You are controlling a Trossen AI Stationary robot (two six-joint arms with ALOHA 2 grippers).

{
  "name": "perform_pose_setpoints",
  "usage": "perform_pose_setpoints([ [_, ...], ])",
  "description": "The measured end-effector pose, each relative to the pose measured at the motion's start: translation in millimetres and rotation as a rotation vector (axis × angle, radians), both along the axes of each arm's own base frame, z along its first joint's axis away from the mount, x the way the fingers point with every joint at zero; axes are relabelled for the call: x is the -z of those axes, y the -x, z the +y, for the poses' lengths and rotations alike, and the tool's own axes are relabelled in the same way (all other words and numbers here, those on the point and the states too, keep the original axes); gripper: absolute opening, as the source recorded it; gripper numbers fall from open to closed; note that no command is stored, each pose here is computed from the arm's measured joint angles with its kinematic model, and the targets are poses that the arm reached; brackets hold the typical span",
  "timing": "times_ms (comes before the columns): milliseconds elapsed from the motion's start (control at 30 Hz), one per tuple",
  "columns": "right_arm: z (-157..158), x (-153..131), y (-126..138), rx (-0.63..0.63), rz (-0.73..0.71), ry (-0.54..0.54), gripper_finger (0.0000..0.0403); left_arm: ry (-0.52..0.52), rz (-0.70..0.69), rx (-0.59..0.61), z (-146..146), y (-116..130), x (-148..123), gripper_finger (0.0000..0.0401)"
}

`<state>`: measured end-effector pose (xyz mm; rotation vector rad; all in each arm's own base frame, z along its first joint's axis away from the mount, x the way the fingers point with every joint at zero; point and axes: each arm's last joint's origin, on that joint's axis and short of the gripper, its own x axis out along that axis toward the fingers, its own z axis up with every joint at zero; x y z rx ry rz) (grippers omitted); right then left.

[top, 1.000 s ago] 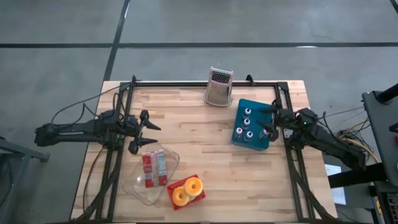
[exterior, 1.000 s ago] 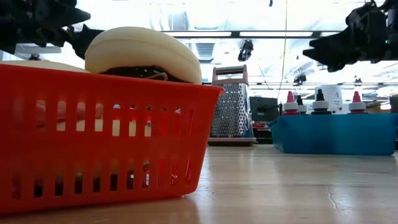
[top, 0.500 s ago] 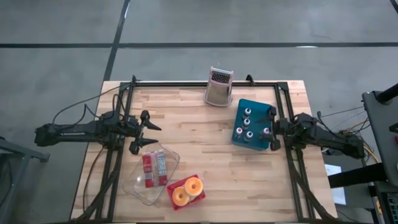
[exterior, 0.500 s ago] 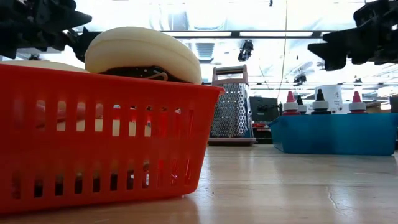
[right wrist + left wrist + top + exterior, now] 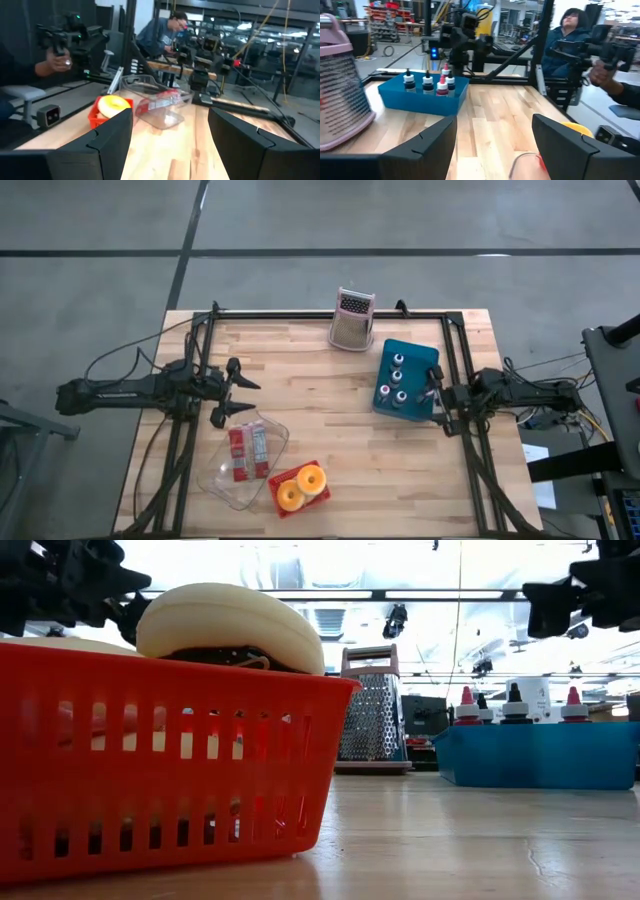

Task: Pick & Place Food Item
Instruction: Return to Home Position

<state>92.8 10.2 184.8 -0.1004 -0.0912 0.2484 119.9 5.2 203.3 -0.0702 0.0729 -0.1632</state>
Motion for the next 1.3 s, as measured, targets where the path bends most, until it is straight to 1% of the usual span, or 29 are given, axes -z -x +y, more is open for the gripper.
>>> perform_pose_setpoints([
  [233,2,-4,2,-0.026,0.006,0.008,0.0256,-0.003,-0.006,-0.032,1,0,4,0.0261],
  [367,2,-3,2,-0.026,0.020,0.007,0.0251,-0.027,-0.069,-0.005,-3,3,-2,0.0261],
  [533,2,-2,2,-0.025,0.024,0.006,0.0254,-0.025,-0.137,0.017,-8,11,-5,0.0261],
  [733,1,-1,1,0.027,0.041,-0.021,0.0258,-0.022,-0.142,-0.089,-10,17,10,0.0261],
  [867,0,-1,1,0.049,0.047,-0.041,0.0254,-0.008,-0.138,-0.071,-12,20,16,0.0261],
  [1000,0,-1,1,0.059,0.052,-0.049,0.0251,0.026,-0.083,-0.061,-13,23,23,0.0261],
  [1100,0,-1,1,0.068,0.051,-0.052,0.0253,0.046,-0.101,-0.042,-13,25,25,0.0261],
  [1233,0,-1,1,0.068,0.052,-0.053,0.0258,0.033,-0.112,0.024,-15,25,29,0.0261],
  [1300,0,0,1,0.064,0.058,-0.052,0.0260,0.032,-0.112,0.025,-15,24,32,0.0261],
])
